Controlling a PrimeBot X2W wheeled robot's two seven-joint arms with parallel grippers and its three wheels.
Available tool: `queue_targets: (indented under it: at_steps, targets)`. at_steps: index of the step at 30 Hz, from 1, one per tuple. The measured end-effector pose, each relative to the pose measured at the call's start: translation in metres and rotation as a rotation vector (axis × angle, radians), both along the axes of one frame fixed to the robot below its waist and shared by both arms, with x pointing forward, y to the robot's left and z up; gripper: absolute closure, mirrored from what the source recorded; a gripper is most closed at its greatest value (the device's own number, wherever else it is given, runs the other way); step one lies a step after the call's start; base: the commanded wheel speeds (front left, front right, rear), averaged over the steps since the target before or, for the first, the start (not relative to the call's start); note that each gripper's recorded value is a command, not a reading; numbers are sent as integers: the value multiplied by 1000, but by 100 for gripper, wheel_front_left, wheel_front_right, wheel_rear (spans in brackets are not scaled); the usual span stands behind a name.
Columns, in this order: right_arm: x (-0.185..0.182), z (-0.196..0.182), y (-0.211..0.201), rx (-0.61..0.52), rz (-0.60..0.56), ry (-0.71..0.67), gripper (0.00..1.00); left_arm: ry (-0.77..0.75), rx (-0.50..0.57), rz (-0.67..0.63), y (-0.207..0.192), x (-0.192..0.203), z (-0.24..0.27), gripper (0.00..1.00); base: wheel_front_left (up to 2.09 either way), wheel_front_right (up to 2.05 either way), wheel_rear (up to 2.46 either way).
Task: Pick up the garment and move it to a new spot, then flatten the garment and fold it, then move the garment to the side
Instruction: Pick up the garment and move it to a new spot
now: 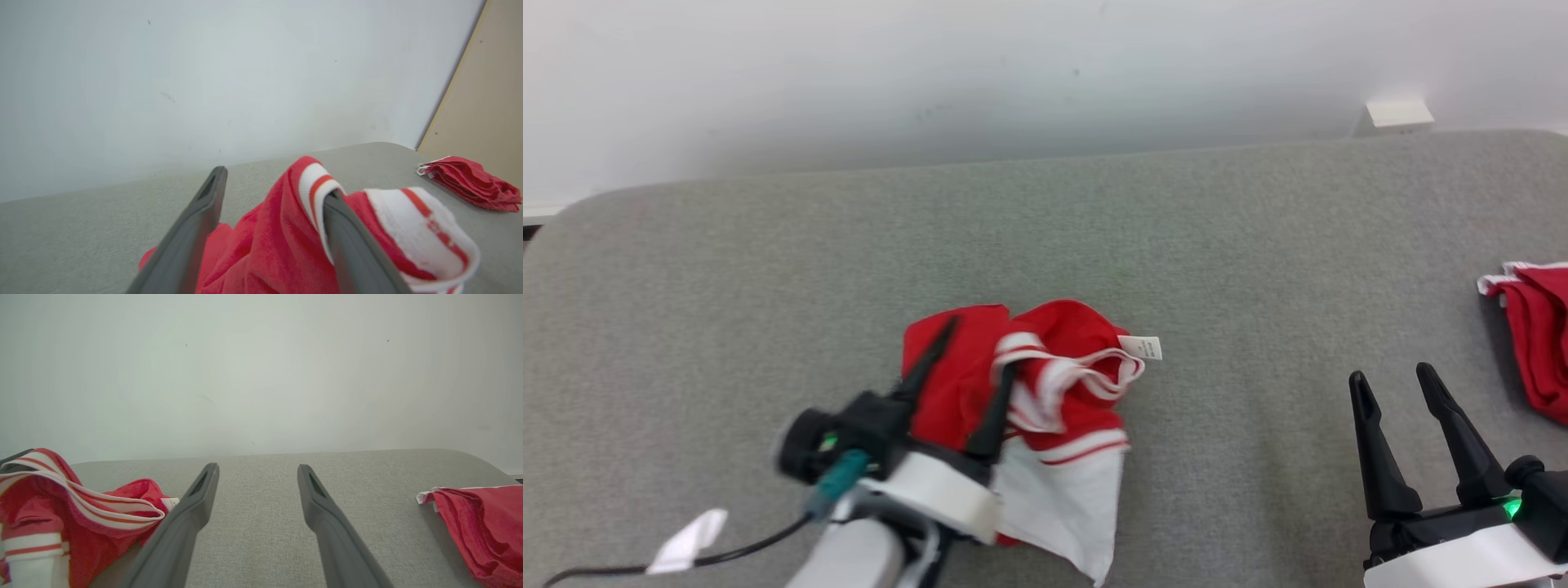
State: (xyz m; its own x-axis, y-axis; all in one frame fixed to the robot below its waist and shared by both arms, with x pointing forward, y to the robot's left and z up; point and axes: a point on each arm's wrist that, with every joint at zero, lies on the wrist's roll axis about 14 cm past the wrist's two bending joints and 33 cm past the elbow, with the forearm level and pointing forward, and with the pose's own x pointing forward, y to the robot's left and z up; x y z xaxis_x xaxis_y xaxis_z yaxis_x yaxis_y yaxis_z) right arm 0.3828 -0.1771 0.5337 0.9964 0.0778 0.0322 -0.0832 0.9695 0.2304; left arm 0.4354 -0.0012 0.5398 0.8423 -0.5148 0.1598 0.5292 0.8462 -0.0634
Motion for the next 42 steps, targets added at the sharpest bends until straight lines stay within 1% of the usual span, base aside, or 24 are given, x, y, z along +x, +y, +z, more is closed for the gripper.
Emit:
queue_targets:
  at_steps: [5, 9, 13, 18, 22, 25, 28, 33, 42]
  targets:
    - [0, 8, 10, 1, 32, -17, 0, -6, 26, 215, 74, 5, 2, 0, 0, 0, 0]
    - [-1, 10, 15, -3, 48, -17, 0, 28, 41, 346, 120, -1, -4, 0, 0, 0, 0]
    - [-2, 12, 18, -3, 58, -20, 0, 76, 47, 412, 144, -14, -16, 0, 0, 0, 0]
    - [-8, 13, 19, -4, 61, -17, 0, 126, 24, 441, 153, -33, -26, 0, 0, 0, 0]
    - [-15, 15, 19, -3, 63, -14, 0, 146, 12, 415, 144, -49, -28, 0, 0, 0, 0]
    - [-22, 18, 18, -1, 62, -21, 0, 133, -5, 394, 136, -58, -21, 0, 0, 0, 0]
    - [-26, 21, 19, 1, 64, -25, 0, 105, -18, 392, 134, -61, -10, 0, 0, 0, 0]
    - [-30, 24, 20, 2, 69, -30, 0, 80, -12, 393, 136, -64, -2, 0, 0, 0, 0]
    - [-30, 23, 20, 4, 69, -22, 0, 79, -4, 400, 138, -62, -2, 0, 0, 0, 0]
